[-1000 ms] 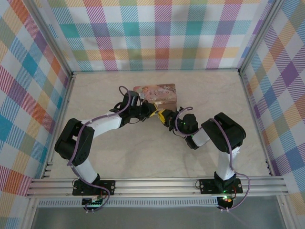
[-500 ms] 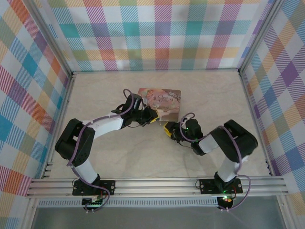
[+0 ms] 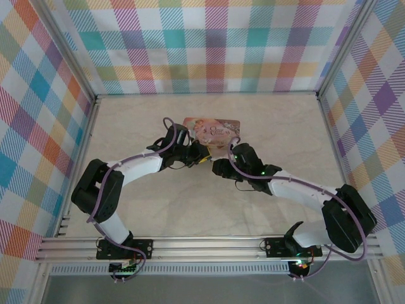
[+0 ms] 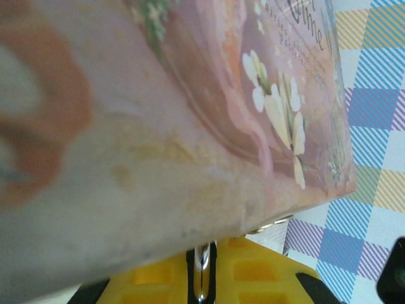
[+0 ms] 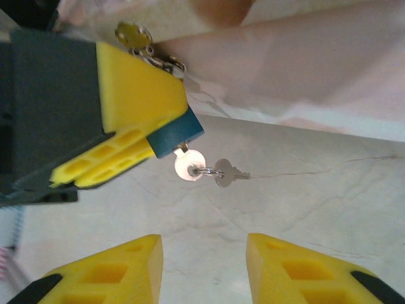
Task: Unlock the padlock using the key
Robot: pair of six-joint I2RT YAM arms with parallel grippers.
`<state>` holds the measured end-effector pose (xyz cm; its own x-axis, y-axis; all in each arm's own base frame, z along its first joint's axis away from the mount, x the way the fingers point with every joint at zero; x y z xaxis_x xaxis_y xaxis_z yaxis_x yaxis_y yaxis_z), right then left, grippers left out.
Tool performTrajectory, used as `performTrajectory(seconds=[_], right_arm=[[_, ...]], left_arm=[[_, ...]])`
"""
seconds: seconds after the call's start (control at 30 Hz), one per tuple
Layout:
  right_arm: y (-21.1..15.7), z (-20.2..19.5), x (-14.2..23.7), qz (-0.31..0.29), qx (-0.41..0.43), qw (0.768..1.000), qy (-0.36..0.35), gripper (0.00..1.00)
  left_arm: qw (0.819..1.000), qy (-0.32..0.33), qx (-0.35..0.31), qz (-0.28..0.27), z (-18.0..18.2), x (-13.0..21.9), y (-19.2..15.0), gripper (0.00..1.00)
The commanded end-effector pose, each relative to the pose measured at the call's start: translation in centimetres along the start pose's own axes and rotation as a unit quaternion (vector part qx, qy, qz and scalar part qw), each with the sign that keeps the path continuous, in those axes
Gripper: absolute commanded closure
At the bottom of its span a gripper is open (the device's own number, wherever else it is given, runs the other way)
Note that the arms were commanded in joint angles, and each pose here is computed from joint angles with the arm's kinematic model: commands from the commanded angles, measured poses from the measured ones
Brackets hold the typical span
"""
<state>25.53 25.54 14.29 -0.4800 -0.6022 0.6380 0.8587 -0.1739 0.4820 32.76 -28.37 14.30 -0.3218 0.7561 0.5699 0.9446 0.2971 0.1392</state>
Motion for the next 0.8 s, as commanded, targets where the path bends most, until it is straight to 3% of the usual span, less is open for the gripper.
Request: performTrajectory(seconds=[0.0, 0.3, 0.77], right_arm=[[-0.2, -1.1, -0.1, 0.017, 0.109, 0.991, -0.074, 0.57], [1.4, 0.3, -1.7, 0.011, 0.19, 0.977, -0.093, 0.55], [2.3, 1.8, -3.4, 0.016, 0.228, 0.969, -0.096, 0.6]], left_arm=[[0.999, -0.047, -0.023, 0.0, -3.1, 1.5, 0.2, 0.88], [0.998, -0.053, -0.018, 0.003, -3.3, 1.4, 0.2, 0.88], [0.998, -0.056, -0.018, 0.001, -3.5, 1.7, 0.3, 0.88]])
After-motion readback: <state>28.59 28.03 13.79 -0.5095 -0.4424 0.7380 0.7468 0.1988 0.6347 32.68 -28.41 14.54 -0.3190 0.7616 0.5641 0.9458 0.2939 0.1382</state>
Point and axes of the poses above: each hand's point on the last joint's axis, 136 mm out from that joint toward the fingers, its own x axis back along the fingers, its own z axis along the line the jaws close on, y = z × x, the point moved 3 cm from there along x, back along the fingers, and after that the axes turned 2 degrees about -x, right-handed, at the moved point
